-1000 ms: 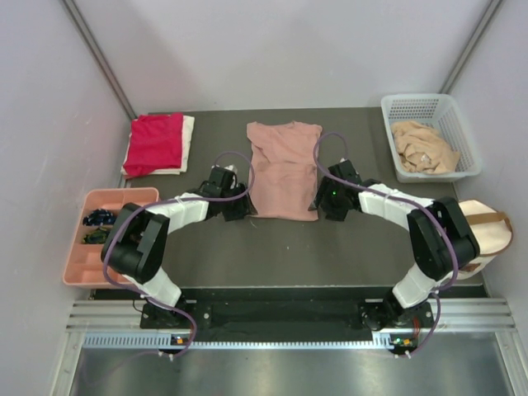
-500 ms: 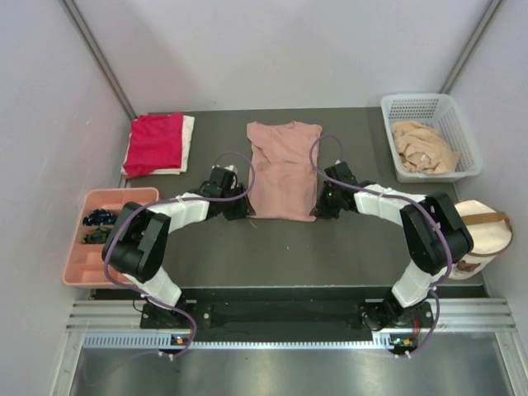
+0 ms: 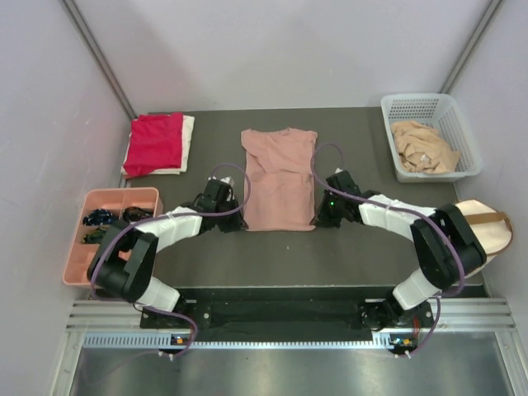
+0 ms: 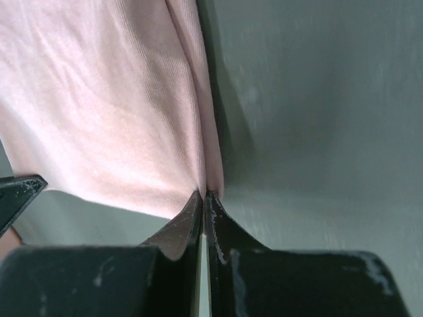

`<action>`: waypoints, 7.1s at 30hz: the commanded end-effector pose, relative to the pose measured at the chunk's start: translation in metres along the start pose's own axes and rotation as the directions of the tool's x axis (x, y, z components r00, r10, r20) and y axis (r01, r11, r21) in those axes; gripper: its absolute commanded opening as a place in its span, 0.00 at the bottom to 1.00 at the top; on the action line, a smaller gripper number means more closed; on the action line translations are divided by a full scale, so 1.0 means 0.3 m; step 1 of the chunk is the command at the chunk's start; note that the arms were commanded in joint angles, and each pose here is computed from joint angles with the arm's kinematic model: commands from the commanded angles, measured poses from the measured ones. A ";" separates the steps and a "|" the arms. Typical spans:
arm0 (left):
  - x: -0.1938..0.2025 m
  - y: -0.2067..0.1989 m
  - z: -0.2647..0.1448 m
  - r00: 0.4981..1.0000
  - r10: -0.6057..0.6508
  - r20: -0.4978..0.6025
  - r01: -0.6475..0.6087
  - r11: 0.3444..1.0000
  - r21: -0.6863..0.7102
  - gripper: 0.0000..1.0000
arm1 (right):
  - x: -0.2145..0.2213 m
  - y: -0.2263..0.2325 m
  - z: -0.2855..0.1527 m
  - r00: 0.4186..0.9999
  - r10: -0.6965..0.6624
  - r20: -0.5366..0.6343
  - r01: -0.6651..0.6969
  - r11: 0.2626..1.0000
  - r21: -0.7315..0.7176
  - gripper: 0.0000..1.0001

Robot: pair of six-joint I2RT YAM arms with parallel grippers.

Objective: Fold and stack the t-shirts
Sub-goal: Grab one side of the 2/3 rectangular tshirt with both arms, then fold the long partially folded tshirt into a neat square, then put the neatly folded tshirt into the corner of the board with the left arm

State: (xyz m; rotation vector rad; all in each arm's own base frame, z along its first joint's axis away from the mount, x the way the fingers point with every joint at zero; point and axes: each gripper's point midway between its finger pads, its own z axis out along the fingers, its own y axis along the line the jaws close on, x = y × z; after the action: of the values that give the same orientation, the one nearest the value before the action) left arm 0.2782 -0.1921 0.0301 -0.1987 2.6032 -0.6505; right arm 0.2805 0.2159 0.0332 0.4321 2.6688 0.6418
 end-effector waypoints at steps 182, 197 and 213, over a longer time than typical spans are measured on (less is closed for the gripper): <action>-0.271 0.082 0.138 0.974 -0.152 0.170 0.183 0.967 -0.179 0.00 | -0.127 0.065 -0.267 0.976 -0.194 0.102 0.187 0.980 0.070 0.76; -0.766 0.046 0.219 0.903 0.411 0.126 -0.342 0.864 -0.369 0.00 | -0.097 0.022 -0.233 0.976 -0.204 0.076 0.197 0.976 0.088 0.76; -0.837 -0.122 0.086 0.900 0.281 0.335 -0.223 0.954 -0.201 0.99 | -0.080 0.032 -0.219 0.978 -0.201 0.055 0.198 0.978 0.058 0.77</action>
State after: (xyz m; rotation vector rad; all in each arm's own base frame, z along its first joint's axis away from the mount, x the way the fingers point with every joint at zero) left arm 0.5258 -0.1641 0.0620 0.1195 2.3904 -0.0965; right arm 0.2744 0.1813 0.0924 0.2112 2.6688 0.4343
